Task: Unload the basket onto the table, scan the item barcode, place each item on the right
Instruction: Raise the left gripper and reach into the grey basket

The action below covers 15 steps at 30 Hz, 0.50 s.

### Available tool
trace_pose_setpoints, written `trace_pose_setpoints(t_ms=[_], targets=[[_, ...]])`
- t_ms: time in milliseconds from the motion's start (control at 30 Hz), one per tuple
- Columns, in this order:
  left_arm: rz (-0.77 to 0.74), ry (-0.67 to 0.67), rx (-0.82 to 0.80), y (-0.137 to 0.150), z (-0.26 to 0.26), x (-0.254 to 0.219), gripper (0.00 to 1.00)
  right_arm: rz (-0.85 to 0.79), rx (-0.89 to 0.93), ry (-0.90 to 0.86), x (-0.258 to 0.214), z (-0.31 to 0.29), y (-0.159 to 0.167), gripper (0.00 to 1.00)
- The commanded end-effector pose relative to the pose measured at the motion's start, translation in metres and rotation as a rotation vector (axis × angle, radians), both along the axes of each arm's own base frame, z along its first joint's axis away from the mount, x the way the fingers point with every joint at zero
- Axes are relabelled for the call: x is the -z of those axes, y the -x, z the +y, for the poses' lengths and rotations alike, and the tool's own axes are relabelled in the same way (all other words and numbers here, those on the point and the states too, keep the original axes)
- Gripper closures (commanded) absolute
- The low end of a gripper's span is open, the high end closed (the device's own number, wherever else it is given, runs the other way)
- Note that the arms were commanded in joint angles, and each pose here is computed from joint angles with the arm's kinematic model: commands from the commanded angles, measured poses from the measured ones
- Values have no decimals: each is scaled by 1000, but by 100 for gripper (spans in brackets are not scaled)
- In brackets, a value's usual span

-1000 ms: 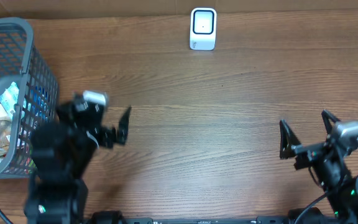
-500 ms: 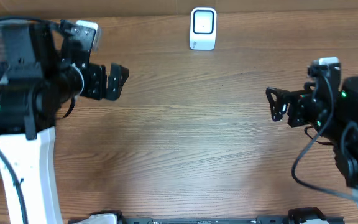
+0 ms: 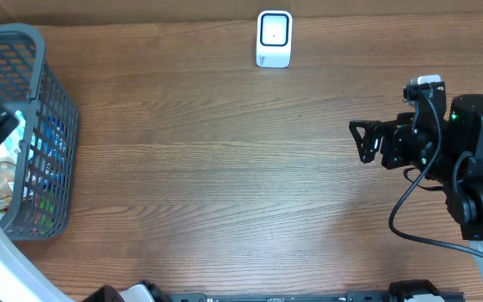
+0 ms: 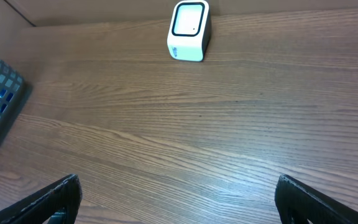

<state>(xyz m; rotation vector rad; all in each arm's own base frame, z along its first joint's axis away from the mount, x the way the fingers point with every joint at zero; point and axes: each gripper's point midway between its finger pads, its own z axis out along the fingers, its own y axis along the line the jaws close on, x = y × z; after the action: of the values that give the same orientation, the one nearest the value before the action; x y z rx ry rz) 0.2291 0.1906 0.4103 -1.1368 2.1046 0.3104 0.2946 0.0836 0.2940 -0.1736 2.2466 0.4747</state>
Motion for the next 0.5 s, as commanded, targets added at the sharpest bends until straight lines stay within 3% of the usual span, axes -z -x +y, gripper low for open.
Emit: trace_pose_setpoints(t_ms=[0,133,467], targets=[[21,57,-132,13,33,14,0,-10,-16,-34,-11,5,3,0],[87,117,-215,14,69,42,0,63,-52,-65,0,13,12,0],[295,301,-202,-23,112,138,1,95,-51,-62,7,13,14,0]])
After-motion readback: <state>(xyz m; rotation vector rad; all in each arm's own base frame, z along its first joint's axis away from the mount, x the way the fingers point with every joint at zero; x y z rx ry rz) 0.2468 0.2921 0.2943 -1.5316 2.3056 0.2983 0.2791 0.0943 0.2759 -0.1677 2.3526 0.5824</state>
